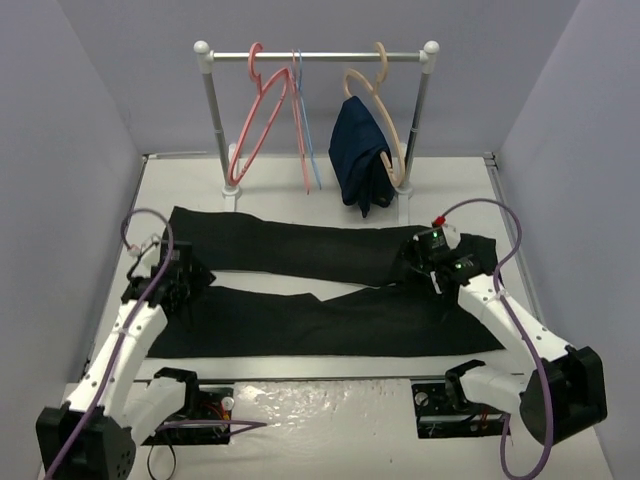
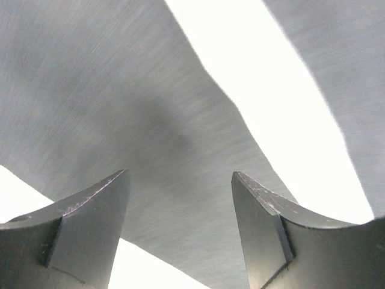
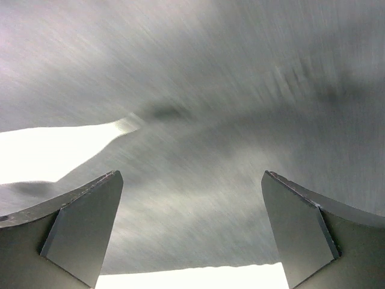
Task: Place the trousers on the hanger
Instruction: Flatten out the trousers at the center of the board.
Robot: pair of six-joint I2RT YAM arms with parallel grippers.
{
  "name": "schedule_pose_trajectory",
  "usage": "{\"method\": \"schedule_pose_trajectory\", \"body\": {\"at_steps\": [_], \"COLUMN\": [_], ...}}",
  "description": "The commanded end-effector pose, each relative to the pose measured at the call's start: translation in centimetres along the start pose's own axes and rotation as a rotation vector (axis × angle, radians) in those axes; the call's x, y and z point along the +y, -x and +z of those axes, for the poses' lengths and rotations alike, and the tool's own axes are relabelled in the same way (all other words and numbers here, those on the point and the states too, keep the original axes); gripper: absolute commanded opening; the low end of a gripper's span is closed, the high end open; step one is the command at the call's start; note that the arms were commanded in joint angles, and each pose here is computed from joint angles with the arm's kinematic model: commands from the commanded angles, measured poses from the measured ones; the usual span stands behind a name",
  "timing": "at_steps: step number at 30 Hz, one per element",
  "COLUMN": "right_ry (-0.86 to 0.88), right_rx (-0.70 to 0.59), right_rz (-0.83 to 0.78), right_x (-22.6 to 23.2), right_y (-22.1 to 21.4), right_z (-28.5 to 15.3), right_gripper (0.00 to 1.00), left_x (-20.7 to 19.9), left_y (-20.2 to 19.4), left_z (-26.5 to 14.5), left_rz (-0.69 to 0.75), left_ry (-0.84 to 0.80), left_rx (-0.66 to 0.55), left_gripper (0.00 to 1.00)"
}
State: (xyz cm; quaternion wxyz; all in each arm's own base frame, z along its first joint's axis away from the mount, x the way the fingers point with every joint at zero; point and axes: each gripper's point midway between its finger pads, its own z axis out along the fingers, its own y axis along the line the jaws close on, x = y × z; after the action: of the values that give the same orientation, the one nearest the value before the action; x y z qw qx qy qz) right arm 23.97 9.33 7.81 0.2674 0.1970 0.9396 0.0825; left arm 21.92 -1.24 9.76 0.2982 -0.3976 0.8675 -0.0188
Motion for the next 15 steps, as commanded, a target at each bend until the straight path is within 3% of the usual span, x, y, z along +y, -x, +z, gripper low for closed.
{"method": "schedule_pose_trajectory", "body": {"at_steps": [1, 4, 7, 15], "right_ry": [-0.01, -0.017, -0.03, -0.051], "right_rx": [-0.157, -0.186, -0.182, -0.11], "right_rz": [-0.106, -0.124, -0.128, -0.161], "right_x": [2.5, 3.7, 4.1, 3.6], "right_y": [6.2, 8.0, 8.4, 6.4], "right_z": [-0.1, 1.4, 3.1, 8.4], "right_gripper": [0.97, 0.97, 0.97, 0.97], "left_x": [-8.5, -11.3, -11.5, -10.5], "left_y": [8.6, 11.9, 15.2, 16.4], "left_z": [-0.2, 2.4, 5.8, 15.4], "left_rz": [0.186, 0.197, 0.141, 0.125], "left_ry": [-0.155, -0.17, -0.138, -0.076], "left_rx": [-0.185, -0.198, -0.184, -0.074], "left_gripper": [0.64, 0.64, 0.64, 0.64]}}
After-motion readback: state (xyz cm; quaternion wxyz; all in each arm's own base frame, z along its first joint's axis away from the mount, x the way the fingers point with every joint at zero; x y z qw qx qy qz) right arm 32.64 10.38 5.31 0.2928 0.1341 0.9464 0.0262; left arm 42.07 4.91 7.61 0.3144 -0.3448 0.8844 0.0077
